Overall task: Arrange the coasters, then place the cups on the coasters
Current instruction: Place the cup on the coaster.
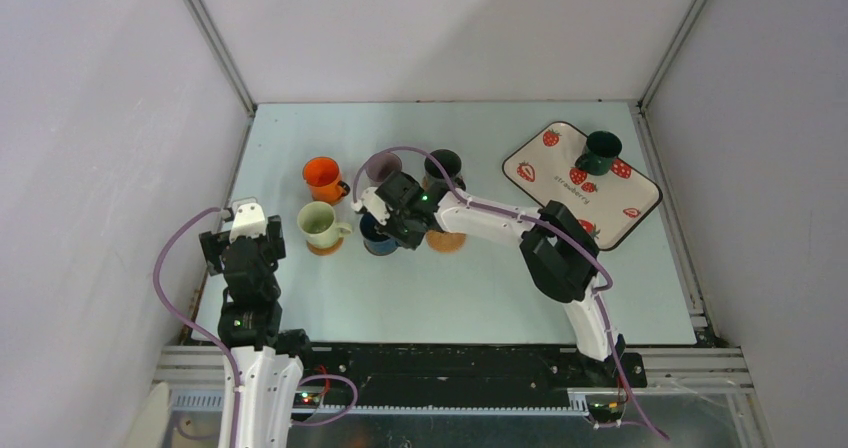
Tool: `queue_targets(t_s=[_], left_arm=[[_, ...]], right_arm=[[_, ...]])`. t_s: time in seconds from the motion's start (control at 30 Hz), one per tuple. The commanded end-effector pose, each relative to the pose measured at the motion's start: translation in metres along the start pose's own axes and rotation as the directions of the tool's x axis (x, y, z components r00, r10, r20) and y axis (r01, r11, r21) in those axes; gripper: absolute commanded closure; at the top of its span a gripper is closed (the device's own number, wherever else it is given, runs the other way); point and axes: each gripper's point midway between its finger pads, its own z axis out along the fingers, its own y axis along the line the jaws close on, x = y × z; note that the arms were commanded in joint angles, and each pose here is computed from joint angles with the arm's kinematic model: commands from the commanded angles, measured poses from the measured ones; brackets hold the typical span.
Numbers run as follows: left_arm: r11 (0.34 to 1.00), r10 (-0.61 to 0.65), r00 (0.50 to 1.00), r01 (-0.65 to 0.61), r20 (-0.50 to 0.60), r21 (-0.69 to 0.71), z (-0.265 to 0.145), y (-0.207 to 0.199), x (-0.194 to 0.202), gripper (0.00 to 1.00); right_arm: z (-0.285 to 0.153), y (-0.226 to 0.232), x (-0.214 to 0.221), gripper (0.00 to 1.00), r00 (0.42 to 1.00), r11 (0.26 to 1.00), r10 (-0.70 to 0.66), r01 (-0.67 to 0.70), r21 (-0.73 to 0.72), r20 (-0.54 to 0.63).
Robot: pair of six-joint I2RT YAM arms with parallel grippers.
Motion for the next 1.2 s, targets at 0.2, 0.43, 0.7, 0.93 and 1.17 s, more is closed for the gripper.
queue_targets(t_s=[0.2,0.43,0.7,0.93,1.17], left_arm=[[1.000,-0.007,1.000,0.007,0.030,-0.029,0.000,0.006,-0.008,0.02],[1.000,-0.006,1.000,0.007,0.028,-0.030,0.001,0.006,-0.008,0.02],[1.000,-0.005,1.000,0.006,0.028,-0.030,0.001,0.006,-0.008,0.02],[1.000,-0.005,1.000,0.006,0.026,-0.028,0.001,0.006,-0.008,0.02],[1.000,-0.005,1.000,0.006,0.028,-0.017,0.001,0.004,-0.008,0.02]], right_arm=[[-0.009,0.001,-0.031,1.00,0.996,1.000,-0.016,0.017,-0.011,0.084],[-0.012,0.001,-0.032,0.85,0.997,1.000,-0.027,0.028,-0.012,0.079],[-0.023,-0.005,-0.036,0.43,0.995,0.999,-0.045,0.044,0.019,0.088],[-0.046,-0.003,-0.044,0.24,0.992,0.998,-0.064,0.063,0.013,0.111],[-0.110,-0.007,-0.058,0.12,0.973,0.994,-0.107,0.104,0.023,0.207]])
